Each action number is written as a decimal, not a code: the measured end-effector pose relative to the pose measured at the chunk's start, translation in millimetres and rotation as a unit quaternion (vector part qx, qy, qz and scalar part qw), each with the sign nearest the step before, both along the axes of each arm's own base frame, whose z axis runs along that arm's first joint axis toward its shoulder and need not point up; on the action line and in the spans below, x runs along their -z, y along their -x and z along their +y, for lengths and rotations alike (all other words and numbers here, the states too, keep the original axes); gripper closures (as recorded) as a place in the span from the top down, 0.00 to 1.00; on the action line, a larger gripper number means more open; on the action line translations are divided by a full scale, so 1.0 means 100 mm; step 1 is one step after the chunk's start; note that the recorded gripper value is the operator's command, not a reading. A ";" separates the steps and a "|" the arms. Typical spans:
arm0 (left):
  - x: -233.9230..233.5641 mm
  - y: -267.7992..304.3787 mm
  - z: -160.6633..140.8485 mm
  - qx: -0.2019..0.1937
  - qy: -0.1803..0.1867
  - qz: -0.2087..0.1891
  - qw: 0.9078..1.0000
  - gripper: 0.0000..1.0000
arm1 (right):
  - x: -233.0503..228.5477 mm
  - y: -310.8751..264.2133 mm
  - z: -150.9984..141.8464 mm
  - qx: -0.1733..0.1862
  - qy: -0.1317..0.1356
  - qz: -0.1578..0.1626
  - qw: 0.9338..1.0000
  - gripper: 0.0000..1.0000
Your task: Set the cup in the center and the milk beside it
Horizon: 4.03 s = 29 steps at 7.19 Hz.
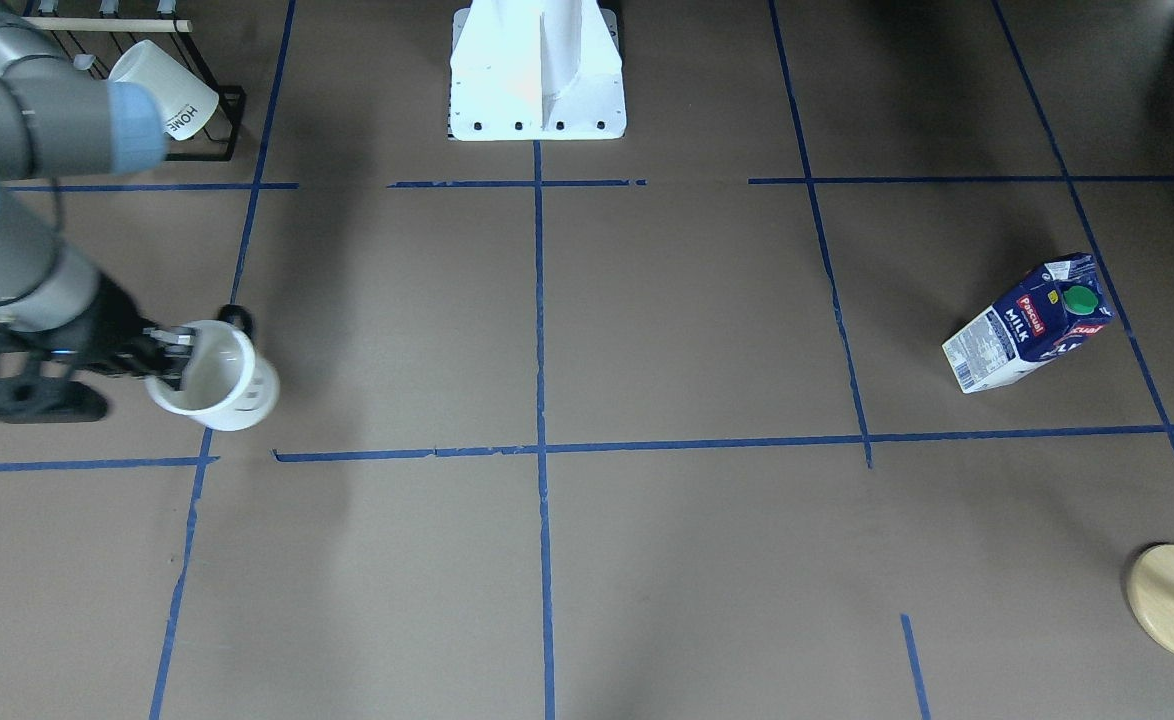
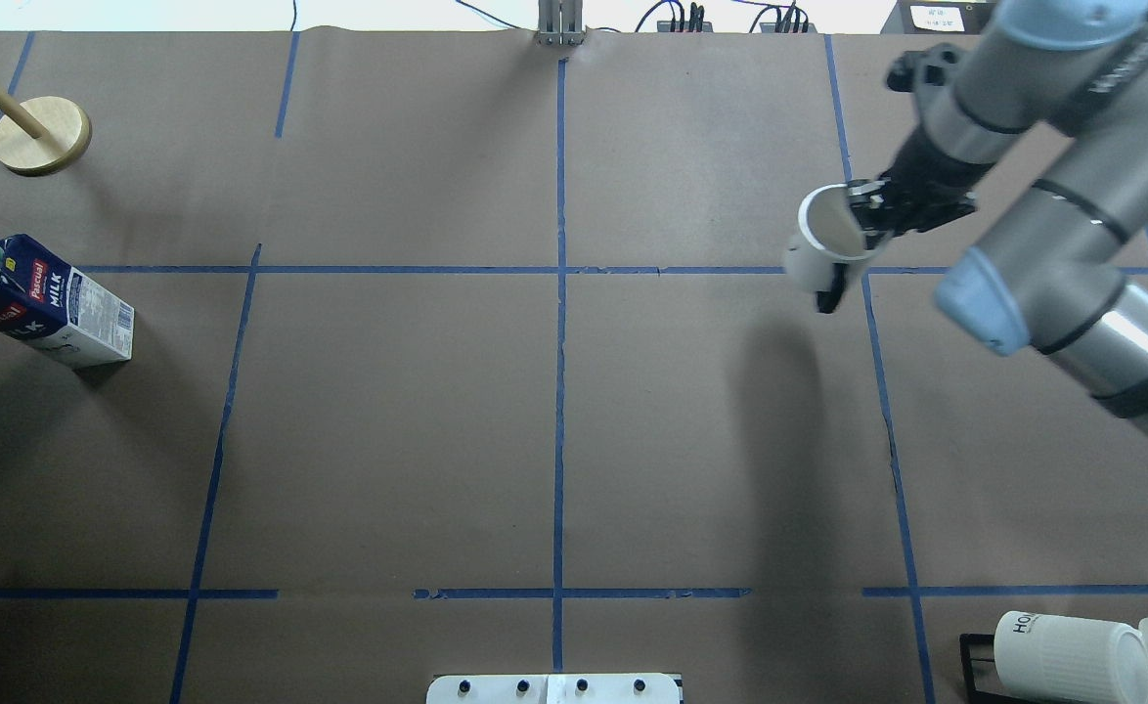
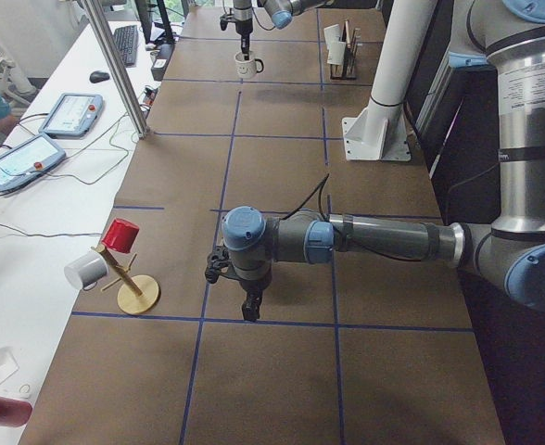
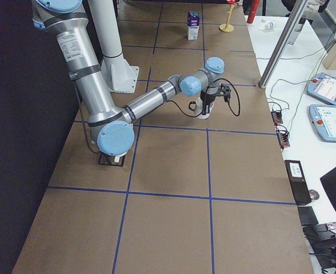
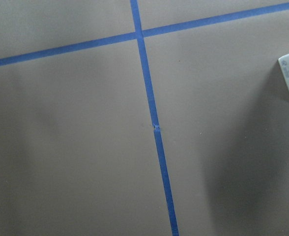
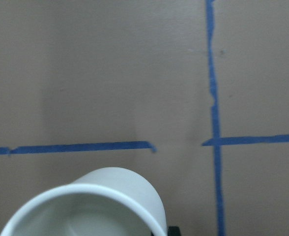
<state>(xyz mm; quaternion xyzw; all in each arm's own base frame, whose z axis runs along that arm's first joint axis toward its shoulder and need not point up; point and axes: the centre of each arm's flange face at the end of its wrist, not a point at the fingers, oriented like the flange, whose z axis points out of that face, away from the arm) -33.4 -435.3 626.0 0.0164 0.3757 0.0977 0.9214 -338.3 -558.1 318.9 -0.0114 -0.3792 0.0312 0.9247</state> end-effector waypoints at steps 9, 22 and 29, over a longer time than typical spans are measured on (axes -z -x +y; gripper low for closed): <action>0.04 -0.01 0.00 -0.001 -0.001 0.000 1.000 1.00 | 0.82 2.21 0.36 -0.056 0.009 -0.009 0.998 1.00; 0.62 -0.09 -0.62 0.005 -0.048 0.011 0.999 1.00 | -1.38 -2.49 -0.19 0.109 -0.113 0.010 0.988 1.00; 1.41 -0.34 -1.00 0.082 -0.030 0.025 0.996 1.00 | -2.95 -4.19 1.32 0.078 -0.076 0.029 0.994 1.00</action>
